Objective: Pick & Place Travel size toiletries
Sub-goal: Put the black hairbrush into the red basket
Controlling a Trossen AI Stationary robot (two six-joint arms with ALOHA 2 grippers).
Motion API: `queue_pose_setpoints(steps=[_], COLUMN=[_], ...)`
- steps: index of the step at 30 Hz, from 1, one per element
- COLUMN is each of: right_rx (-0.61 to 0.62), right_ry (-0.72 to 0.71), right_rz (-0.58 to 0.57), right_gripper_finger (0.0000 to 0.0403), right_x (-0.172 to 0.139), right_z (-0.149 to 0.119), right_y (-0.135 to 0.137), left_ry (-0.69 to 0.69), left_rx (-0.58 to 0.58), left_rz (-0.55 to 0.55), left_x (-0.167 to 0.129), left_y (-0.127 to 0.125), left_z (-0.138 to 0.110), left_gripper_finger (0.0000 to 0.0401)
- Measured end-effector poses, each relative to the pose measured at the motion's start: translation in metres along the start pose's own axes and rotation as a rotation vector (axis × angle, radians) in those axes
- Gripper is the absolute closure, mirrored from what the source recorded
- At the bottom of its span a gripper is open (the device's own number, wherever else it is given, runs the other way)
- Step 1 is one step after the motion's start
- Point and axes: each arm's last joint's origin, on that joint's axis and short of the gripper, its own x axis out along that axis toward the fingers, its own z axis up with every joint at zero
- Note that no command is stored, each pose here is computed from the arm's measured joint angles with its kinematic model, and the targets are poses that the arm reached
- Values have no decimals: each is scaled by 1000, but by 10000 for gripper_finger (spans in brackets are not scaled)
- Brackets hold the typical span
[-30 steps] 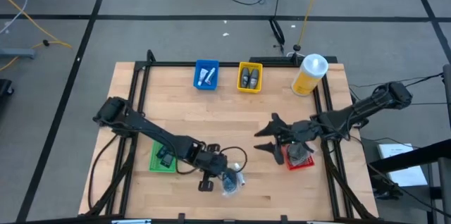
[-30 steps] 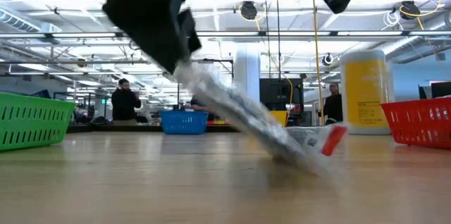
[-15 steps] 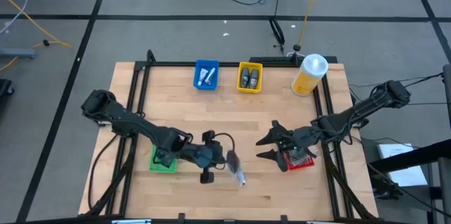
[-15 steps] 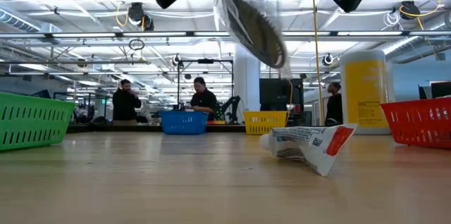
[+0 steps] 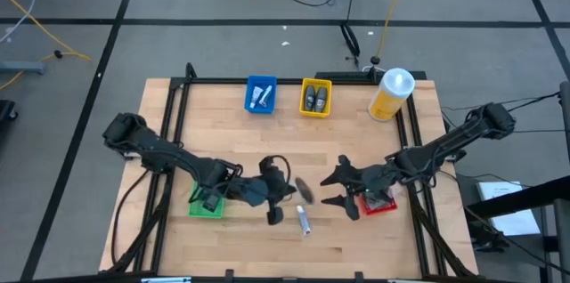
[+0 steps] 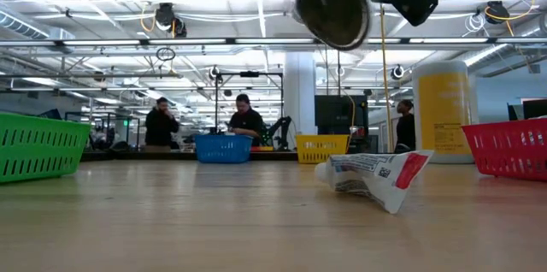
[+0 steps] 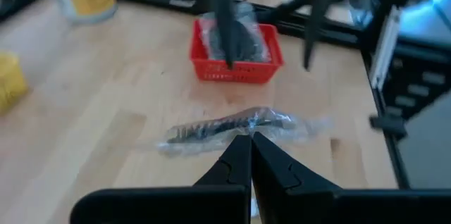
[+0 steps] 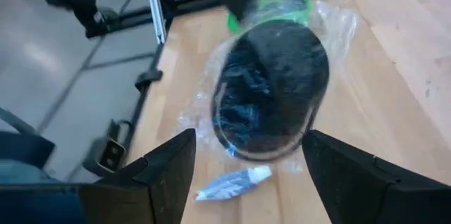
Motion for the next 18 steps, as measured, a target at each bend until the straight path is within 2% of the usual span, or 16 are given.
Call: queue_pose_setpoints(steps=[5, 10, 13, 18], right_rx=[-133, -243, -287, -338], right_ry=[2, 2, -19, -51], right_rz=[1, -6, -73, -161], right_gripper_finger=[149, 149, 149, 149], right_x=[0, 0, 0, 0], right_z=[-1, -1, 0, 2], right_y=[1, 1, -1, -3], left_ry=[-27, -57, -64, -69], left_rx=[-118, -380, -492, -581], left_rz=[27, 42, 48, 52], left_x=[3, 7, 8, 9], left_y=[8, 16, 20, 23], left_z=[5, 10, 12, 13], left_gripper_finger=[401, 401, 401, 401])
